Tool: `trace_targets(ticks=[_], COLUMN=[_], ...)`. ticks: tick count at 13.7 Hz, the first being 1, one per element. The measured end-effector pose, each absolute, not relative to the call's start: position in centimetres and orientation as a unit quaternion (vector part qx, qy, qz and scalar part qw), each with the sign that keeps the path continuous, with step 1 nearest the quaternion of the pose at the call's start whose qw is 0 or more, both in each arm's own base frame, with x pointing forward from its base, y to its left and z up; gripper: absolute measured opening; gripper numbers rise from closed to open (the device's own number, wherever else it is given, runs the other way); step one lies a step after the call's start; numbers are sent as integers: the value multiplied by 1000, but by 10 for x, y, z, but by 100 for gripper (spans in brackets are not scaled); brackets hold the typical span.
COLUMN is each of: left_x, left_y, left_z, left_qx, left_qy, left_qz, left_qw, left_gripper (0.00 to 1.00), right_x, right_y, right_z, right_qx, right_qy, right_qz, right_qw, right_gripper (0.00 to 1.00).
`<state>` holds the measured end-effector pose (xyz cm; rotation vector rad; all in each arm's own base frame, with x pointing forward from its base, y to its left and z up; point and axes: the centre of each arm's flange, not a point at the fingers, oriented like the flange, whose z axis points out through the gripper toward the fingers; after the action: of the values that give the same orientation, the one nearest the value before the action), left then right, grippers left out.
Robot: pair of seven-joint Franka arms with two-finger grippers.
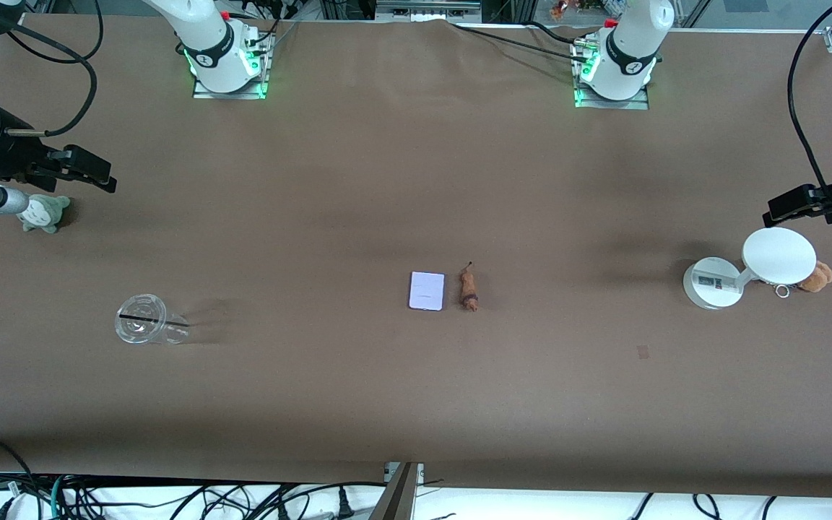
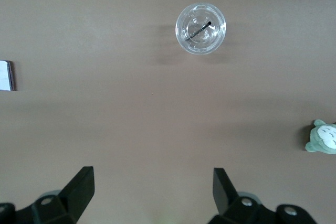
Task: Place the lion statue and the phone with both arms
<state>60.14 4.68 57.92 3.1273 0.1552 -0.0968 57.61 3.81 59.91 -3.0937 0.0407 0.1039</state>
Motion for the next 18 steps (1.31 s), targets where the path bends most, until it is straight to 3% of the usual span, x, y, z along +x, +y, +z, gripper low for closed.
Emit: trace_targets(ticks=[18], left_x=[602], left_y=[46], left_z=[578], left_qx=[998], left_qy=[49], left_qz=[-32], left_qw=[4], left_gripper=[100], right_x=[576], right_y=[41], right_z=[589], right_qx=[-998], right_qy=[11], right_qz=[53], right_qw=[21], right_gripper=[100])
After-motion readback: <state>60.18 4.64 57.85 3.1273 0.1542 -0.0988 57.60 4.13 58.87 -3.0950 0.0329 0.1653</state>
